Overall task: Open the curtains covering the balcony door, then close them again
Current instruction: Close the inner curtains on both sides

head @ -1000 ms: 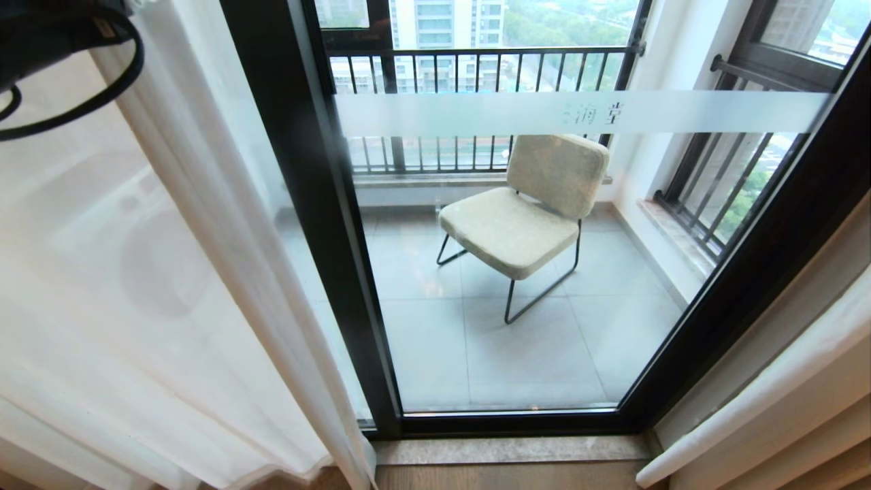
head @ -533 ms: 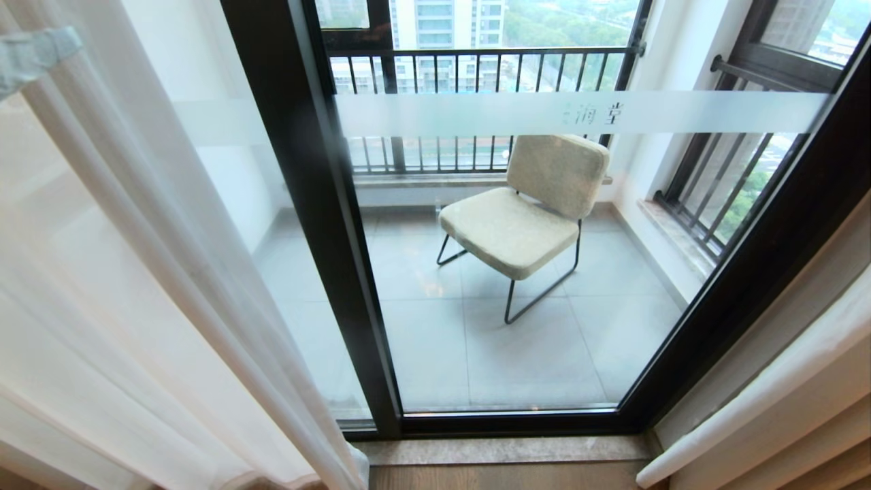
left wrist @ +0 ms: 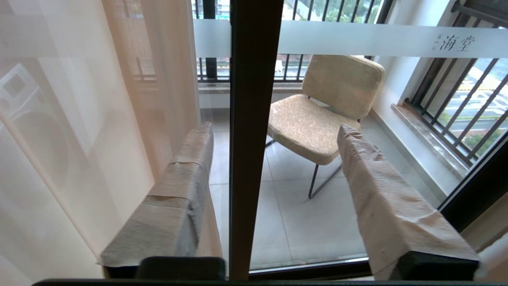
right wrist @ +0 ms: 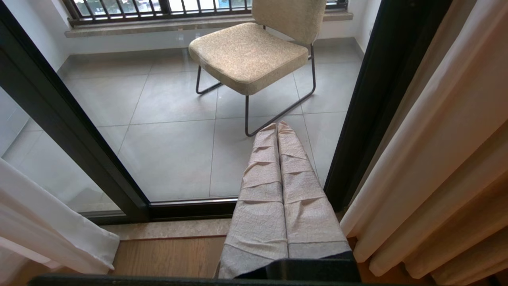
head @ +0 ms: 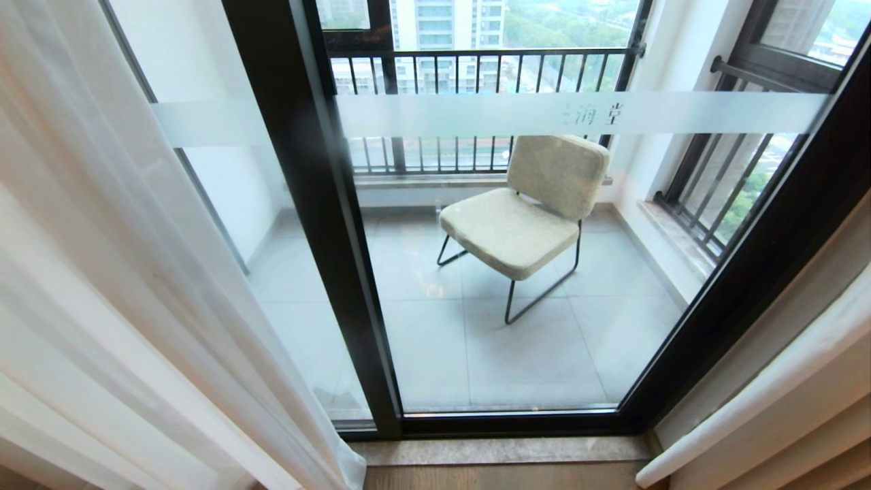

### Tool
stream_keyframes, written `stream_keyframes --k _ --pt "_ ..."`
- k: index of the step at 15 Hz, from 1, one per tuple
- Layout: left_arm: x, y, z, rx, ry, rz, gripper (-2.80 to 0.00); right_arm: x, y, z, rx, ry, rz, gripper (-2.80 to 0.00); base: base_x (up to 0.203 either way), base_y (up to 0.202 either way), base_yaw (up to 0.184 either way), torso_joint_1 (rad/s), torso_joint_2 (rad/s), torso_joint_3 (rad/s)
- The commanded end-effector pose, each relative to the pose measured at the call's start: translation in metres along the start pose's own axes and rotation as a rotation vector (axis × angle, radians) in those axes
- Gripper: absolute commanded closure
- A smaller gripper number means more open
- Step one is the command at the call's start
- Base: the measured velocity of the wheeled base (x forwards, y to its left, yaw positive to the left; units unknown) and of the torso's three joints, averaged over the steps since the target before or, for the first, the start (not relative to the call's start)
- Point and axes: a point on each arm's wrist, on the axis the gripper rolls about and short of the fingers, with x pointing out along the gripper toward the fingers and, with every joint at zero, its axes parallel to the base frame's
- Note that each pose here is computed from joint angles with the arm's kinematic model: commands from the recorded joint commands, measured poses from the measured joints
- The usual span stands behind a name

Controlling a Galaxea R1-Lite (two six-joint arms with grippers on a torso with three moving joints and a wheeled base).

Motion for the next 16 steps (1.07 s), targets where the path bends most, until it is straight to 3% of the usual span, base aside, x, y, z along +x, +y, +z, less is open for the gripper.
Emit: stream_keyframes --k 1,4,7,13,16 --pt "-0.009 0.000 -0.001 -0.001 -0.025 0.003 0.00 0.000 0.000 0.000 0.001 0.001 0.000 0.00 0.000 0.000 0.000 0.000 0.00 0.000" --pt "-0.016 0.002 -0.010 -0.001 -0.028 0.055 0.00 0.000 0.000 0.000 0.001 0.001 0.000 0.00 0.000 0.000 0.000 0.000 0.00 0.000" --pt "-0.023 0.004 -0.032 -0.001 0.003 0.100 0.00 0.000 0.000 0.000 0.001 0.001 0.000 0.00 0.000 0.000 0.000 0.000 0.00 0.000" --pt "-0.041 0.007 -0.110 0.048 0.105 0.312 0.00 0.000 0.000 0.000 0.001 0.001 0.000 0.00 0.000 0.000 0.000 0.000 0.00 0.000" --pt "-0.039 0.010 -0.141 0.106 0.205 0.323 0.00 0.000 0.000 0.000 0.001 0.001 0.000 0.00 0.000 0.000 0.000 0.000 0.00 0.000"
